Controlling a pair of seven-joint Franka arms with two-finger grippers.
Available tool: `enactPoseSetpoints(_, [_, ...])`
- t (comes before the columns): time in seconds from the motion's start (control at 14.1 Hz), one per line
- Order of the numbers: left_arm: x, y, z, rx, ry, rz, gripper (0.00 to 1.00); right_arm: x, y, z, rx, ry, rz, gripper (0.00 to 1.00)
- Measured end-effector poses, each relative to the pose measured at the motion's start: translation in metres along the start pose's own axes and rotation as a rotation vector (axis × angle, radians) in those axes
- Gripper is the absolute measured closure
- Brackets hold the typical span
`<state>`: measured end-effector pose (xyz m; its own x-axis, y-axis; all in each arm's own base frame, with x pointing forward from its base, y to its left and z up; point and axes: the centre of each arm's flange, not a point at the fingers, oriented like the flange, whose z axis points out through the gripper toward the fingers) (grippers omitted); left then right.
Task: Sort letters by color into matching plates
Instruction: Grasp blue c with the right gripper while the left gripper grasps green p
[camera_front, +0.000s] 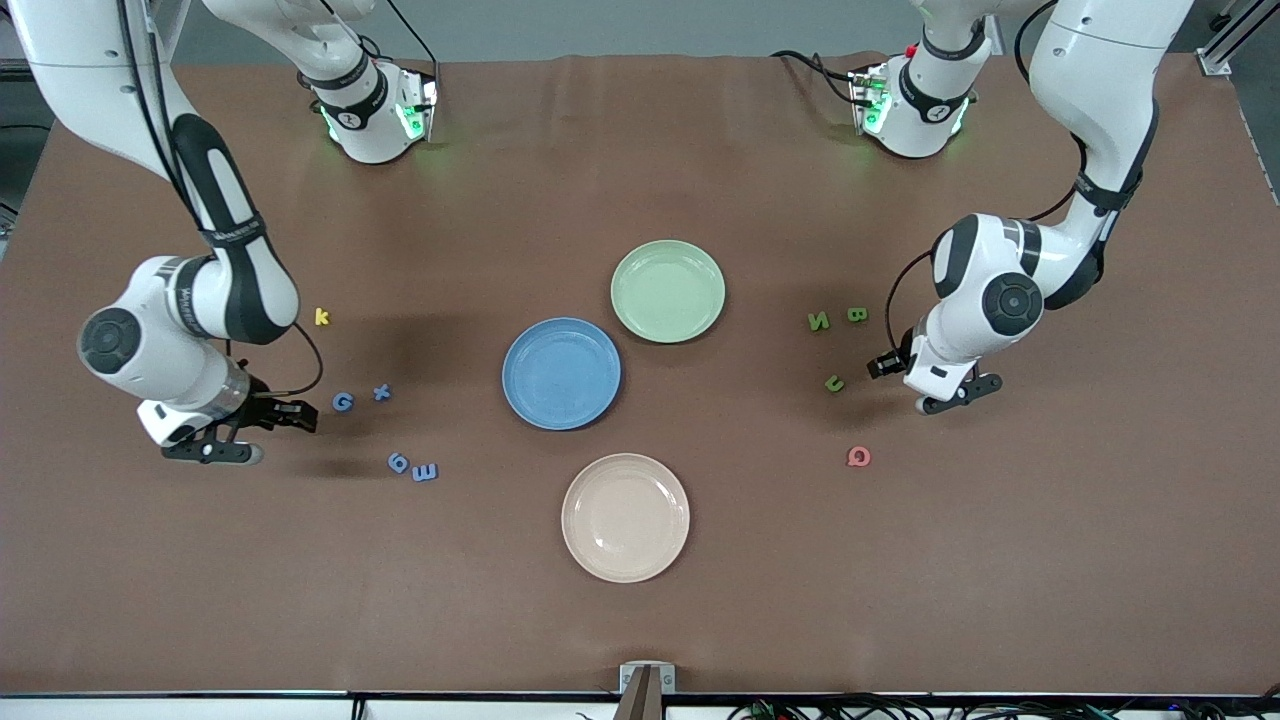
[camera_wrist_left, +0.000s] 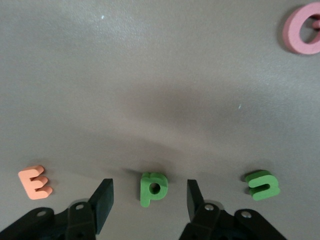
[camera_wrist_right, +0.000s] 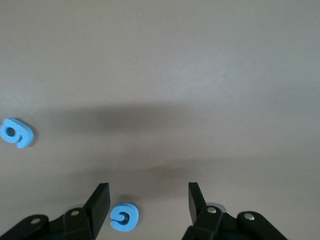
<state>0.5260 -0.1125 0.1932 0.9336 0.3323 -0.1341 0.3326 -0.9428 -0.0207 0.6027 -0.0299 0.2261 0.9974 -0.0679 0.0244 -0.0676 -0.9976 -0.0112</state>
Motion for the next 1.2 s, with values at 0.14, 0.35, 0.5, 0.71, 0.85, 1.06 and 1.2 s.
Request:
enactPoseSetpoints(0.14, [-0.001, 0.001, 0.005, 0.003, -0.008, 0.002, 0.35, -0.01, -0.003, 0.013, -0.003, 0.002, 0.016, 0.28])
enactPoseSetpoints(0.35, [-0.002, 0.001, 0.01, 0.007, -0.017, 0.004, 0.36, -0.024, -0.011, 0.027, -0.005, 0.012, 0.035, 0.28])
enactPoseSetpoints(0.5, [-0.003, 0.002, 0.012, 0.007, -0.018, 0.004, 0.38, -0.032, -0.016, 0.035, -0.007, 0.012, 0.049, 0.28])
enactPoseSetpoints(0.71, [-0.003, 0.002, 0.014, 0.009, -0.023, 0.005, 0.4, -0.037, -0.023, 0.043, -0.008, 0.008, 0.058, 0.28])
enactPoseSetpoints(0.85, [-0.003, 0.002, 0.017, 0.01, -0.026, 0.005, 0.43, -0.04, -0.023, 0.048, -0.01, -0.002, 0.06, 0.28])
enactPoseSetpoints(1.06, [-0.004, 0.004, 0.019, 0.011, -0.029, 0.009, 0.48, -0.042, -0.023, 0.053, -0.011, -0.013, 0.061, 0.28])
enactPoseSetpoints(1.2, [-0.004, 0.005, 0.018, 0.011, -0.027, 0.011, 0.54, -0.044, -0.023, 0.055, -0.012, -0.022, 0.061, 0.28])
